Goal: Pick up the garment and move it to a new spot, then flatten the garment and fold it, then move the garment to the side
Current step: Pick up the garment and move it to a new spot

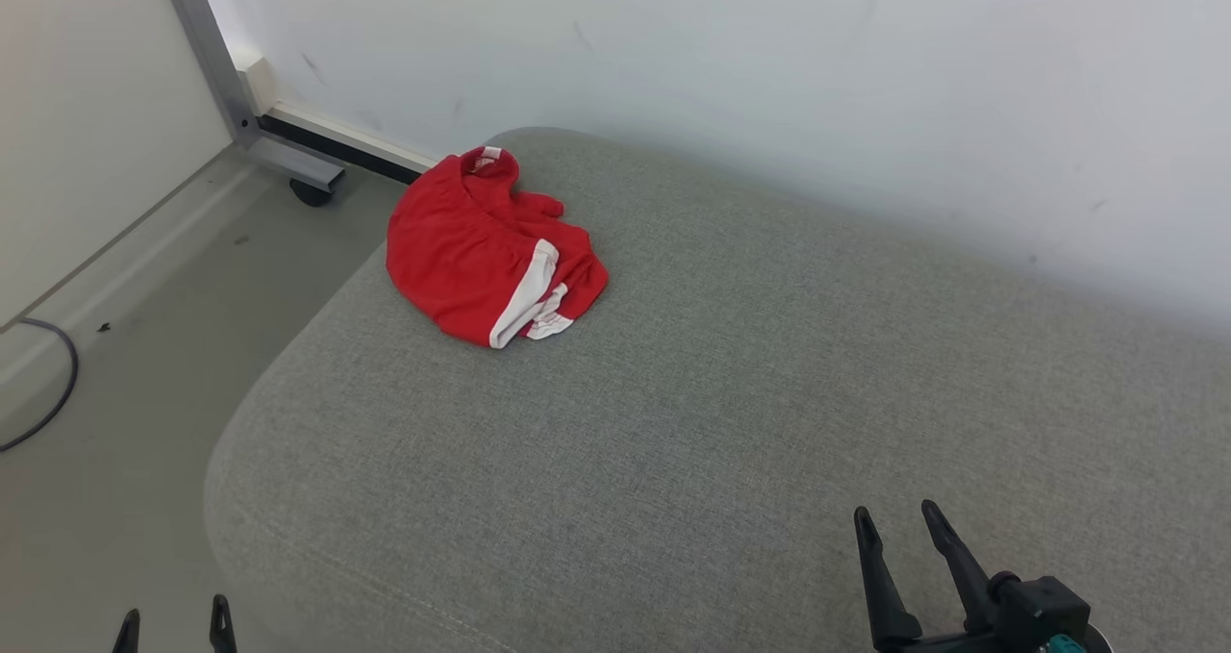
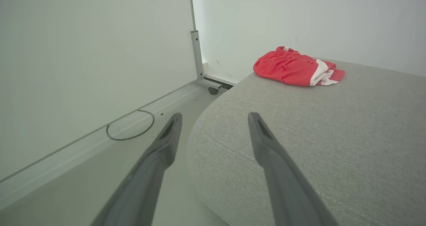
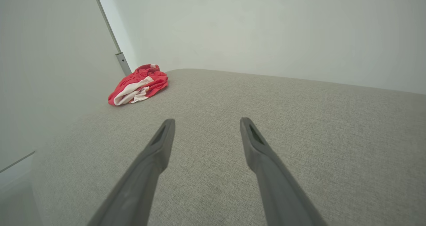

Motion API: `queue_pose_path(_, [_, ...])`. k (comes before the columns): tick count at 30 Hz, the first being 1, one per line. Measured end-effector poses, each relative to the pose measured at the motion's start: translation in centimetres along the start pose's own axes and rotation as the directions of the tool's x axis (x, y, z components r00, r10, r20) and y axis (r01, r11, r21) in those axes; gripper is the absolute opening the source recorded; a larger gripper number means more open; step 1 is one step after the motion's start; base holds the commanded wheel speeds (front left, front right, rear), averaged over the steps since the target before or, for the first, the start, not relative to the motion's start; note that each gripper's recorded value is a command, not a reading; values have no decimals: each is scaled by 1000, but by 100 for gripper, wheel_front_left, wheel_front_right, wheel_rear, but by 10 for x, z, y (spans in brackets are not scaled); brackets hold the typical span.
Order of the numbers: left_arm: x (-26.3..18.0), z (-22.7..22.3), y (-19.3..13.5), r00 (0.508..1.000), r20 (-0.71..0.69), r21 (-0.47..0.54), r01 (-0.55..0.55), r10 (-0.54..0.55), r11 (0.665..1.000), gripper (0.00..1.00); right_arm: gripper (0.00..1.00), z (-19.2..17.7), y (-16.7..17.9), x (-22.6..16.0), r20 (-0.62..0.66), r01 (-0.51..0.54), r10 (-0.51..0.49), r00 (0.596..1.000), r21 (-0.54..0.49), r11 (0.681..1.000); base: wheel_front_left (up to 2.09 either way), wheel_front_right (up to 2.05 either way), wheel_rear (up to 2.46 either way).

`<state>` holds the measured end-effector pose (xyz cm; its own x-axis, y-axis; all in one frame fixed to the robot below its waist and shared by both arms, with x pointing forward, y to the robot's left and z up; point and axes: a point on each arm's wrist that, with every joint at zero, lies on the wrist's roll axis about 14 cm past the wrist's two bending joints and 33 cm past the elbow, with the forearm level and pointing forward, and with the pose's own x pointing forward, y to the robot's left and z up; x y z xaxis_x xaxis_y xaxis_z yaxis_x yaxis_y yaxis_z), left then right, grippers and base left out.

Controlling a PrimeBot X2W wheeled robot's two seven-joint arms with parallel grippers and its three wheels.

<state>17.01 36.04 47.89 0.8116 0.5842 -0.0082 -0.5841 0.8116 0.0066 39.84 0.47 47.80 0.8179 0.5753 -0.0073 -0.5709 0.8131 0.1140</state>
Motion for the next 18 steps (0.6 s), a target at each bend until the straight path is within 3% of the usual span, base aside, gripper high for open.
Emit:
queue_pose_path(12, [3,2,2,1000,7,-2,-6,6,1000,100,100,2,-2,-2,7,10,-10,1000,2,1000,0,0,0])
queue_pose_path(18, [34,28,-10,996,78,6,41,-41,999,100,100,7,-18,-5,24,50,-50,998,-1,999,0,0,0])
